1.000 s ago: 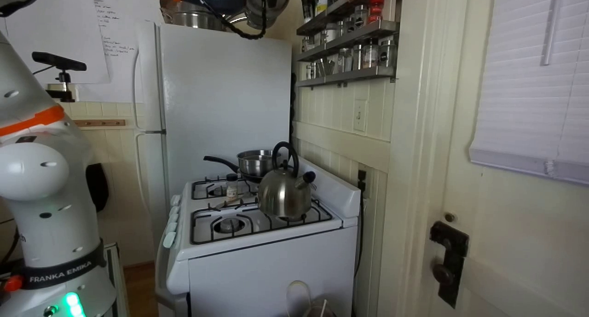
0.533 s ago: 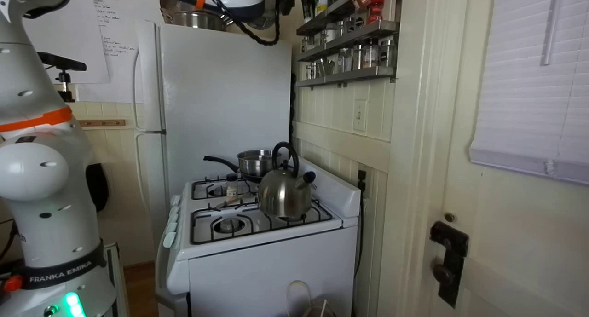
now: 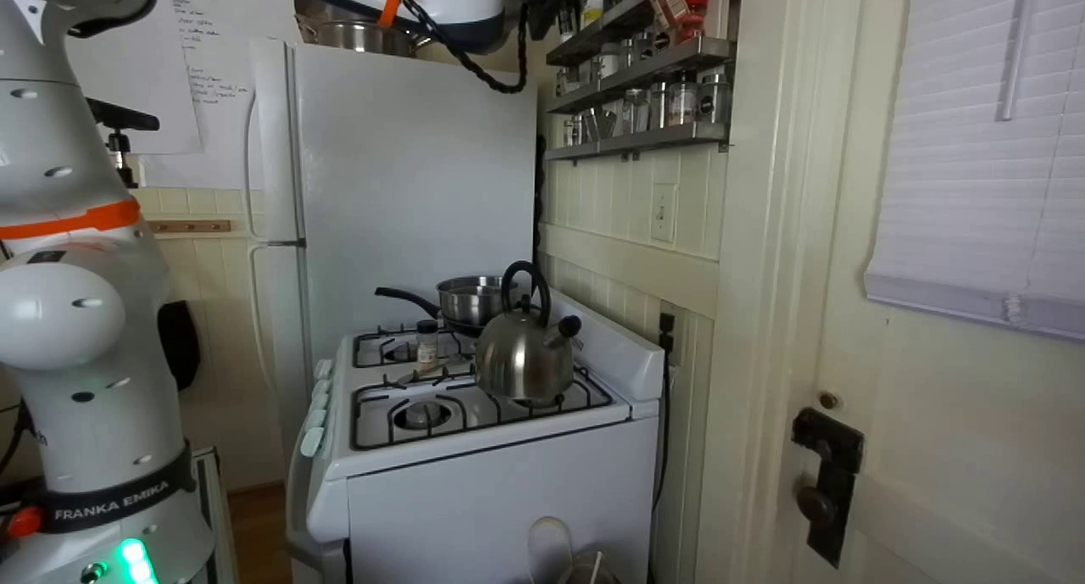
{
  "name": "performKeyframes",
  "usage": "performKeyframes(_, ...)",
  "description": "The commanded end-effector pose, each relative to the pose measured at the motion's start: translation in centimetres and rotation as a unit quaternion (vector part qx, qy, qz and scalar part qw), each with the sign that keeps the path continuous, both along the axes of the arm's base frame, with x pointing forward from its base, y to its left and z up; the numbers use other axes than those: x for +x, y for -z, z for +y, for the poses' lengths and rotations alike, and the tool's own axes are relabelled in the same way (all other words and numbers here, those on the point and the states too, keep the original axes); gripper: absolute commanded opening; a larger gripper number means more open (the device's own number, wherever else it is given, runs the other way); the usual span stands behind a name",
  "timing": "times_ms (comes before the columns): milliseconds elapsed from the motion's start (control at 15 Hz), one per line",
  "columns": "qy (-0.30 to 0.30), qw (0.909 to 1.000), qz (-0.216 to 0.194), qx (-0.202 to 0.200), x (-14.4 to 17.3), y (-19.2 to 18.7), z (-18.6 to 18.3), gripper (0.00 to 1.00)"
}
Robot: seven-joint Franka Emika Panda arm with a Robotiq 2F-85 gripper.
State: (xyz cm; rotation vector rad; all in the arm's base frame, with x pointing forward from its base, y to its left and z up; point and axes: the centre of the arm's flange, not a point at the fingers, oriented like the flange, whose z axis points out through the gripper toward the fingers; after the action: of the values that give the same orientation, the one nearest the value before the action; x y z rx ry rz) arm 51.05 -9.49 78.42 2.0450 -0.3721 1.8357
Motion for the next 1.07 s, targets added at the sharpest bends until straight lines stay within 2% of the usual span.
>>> performKeyframes(0,-0.006,0.9998,-0.017,-0.012,0.5,1.0,0.2,0.21)
performKeyframes(600,-0.008,0.9991,-0.018,-0.037,0.9,3.4,0.6,0.21)
performKeyframes(1000,0.005,0.9992,-0.027,-0.03,1.0,3.5,0.0,0.21)
